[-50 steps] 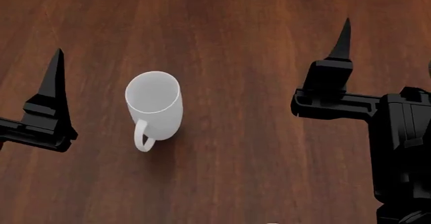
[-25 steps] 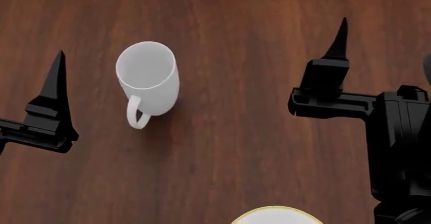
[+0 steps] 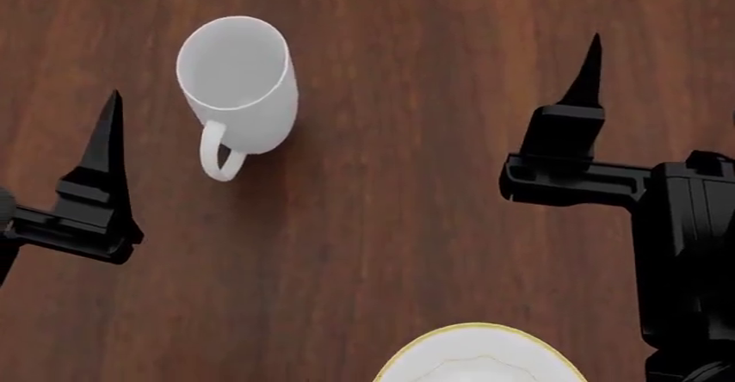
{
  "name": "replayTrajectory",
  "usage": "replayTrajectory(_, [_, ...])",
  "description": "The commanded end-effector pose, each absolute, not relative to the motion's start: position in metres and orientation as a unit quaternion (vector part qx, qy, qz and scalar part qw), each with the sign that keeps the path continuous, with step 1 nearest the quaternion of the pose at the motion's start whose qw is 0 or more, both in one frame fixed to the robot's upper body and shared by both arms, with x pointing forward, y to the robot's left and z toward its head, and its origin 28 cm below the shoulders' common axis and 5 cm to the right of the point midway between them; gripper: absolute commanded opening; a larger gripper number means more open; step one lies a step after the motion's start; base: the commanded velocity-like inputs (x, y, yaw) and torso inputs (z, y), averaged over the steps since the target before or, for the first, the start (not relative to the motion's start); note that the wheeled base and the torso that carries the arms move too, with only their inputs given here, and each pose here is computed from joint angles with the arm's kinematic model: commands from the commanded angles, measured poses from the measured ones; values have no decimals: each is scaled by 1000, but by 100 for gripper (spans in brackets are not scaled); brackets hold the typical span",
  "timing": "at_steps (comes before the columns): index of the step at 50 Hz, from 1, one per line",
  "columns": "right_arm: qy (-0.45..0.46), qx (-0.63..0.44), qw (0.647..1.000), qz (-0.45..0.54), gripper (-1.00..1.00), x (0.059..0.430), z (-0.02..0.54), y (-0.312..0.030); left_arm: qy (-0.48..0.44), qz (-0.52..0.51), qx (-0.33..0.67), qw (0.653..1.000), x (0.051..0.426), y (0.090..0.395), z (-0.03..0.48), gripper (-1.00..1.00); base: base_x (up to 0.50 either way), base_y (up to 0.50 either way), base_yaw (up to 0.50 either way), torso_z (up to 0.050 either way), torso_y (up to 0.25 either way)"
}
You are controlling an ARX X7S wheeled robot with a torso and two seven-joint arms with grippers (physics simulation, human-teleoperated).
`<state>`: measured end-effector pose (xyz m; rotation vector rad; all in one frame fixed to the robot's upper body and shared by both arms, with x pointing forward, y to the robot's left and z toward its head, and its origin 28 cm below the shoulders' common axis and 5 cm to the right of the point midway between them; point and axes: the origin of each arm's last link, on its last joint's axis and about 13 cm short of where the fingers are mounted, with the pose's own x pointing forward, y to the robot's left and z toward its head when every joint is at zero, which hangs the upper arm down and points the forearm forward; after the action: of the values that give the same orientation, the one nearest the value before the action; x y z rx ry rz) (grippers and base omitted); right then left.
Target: Put the white mug on the plate.
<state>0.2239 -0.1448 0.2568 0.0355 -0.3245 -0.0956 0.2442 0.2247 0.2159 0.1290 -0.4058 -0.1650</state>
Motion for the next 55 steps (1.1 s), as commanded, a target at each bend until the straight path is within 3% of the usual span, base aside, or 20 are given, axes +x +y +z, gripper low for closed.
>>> replayTrajectory(1, [-159, 18, 986, -48, 100, 225, 255, -145, -197, -84, 66, 975, 246, 224, 213, 100, 0, 0, 0, 0, -141])
replayTrajectory(25, [-152, 21, 987, -49, 100, 227, 249, -147, -165, -86, 75, 980, 254, 217, 213, 100, 0, 0, 0, 0, -35])
replayTrajectory(31, [-147, 25, 987, -51, 100, 229, 245, -149, -155, -104, 82, 979, 258, 210, 236, 100, 0, 0, 0, 0, 0])
replayTrajectory(55, [-140, 31, 988, -56, 100, 232, 239, -152, -82, -129, 101, 983, 292, 195, 244, 100, 0, 0, 0, 0, 0])
